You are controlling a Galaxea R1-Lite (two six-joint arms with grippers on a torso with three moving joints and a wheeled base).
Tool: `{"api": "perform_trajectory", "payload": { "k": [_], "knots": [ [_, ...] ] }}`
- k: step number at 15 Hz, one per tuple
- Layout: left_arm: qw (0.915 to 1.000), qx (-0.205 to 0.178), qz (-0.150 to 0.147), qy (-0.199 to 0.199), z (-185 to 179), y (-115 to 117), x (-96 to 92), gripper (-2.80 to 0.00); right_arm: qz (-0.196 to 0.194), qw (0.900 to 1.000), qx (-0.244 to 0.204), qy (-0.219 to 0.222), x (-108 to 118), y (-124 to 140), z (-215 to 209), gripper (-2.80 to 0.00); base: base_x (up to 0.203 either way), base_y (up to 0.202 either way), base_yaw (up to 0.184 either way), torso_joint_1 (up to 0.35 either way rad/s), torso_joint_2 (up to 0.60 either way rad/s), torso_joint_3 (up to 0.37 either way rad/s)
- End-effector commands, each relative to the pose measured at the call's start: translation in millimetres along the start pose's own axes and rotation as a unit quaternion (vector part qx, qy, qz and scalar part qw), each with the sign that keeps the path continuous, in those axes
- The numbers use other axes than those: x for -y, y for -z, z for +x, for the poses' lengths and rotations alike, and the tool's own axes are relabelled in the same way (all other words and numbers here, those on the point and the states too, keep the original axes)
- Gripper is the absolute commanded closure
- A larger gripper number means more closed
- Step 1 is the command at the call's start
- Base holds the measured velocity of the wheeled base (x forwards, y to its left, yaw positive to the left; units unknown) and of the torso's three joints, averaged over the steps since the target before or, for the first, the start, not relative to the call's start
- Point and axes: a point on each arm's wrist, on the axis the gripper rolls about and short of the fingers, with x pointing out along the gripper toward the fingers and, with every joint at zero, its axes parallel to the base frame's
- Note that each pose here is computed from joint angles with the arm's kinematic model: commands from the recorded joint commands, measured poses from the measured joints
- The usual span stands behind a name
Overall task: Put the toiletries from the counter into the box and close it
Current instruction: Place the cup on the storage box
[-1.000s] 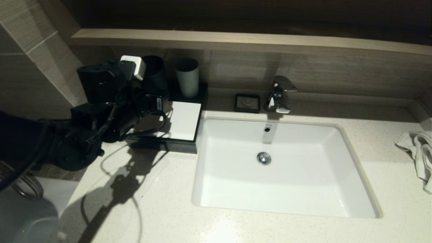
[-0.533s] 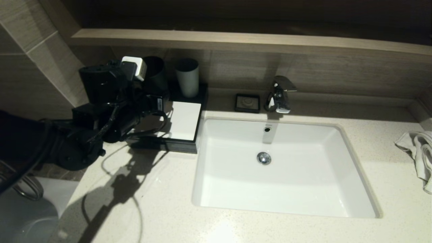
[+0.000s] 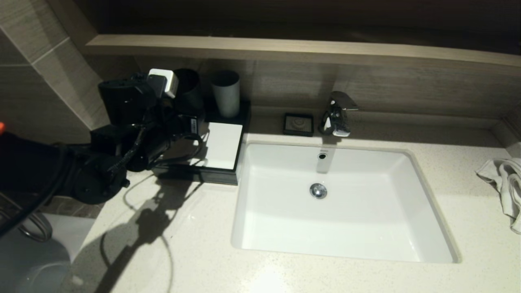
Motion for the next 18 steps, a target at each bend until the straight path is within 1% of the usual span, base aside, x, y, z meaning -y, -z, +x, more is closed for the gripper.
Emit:
{"api": "perform_trajectory", "payload": {
  "k": [1,3,5,11,13,14,16,18],
  "knots": [
    [1.0,-0.002,0.001,-0.004,2,2,-2.0,0.0,0.0,1.0,-0.001,0.0,0,0,0,0.0,0.0,0.0,0.0,0.0,0.0,0.0],
    [0.9999,-0.008,0.002,-0.008,5,7,-2.3,0.0,0.0,1.0,-0.001,0.0,0,0,0,0.0,0.0,0.0,0.0,0.0,0.0,0.0],
    [0.9997,-0.01,0.002,-0.021,7,8,-4.1,0.0,0.0,1.0,-0.001,0.0,0,0,0,0.0,0.0,0.0,0.0,0.0,0.0,0.0],
    [0.9997,-0.015,0.003,-0.02,10,12,-3.1,0.0,0.0,1.0,-0.001,0.0,0,0,0,0.0,0.0,0.0,0.0,0.0,0.0,0.0],
    [0.9996,-0.021,0.004,-0.021,13,17,-2.6,0.0,0.0,1.0,-0.001,0.0,0,0,0,0.0,0.0,0.0,0.0,0.0,0.0,0.0],
    [0.9994,-0.023,0.004,-0.026,16,19,-5.6,0.0,0.0,1.0,0.0,0.0,0,0,0,0.0,0.0,0.0,0.0,0.0,0.0,0.0],
    [0.9995,-0.019,0.004,-0.026,21,19,-4.8,0.0,0.0,1.0,0.0,0.0,0,0,0,0.0,0.0,0.0,0.0,0.0,0.0,0.0],
    [0.9995,-0.009,0.001,-0.03,26,13,-6.2,0.0,0.0,1.0,0.0,0.0,0,0,0,0.0,0.0,0.0,0.0,0.0,0.0,0.0]
  ]
}}
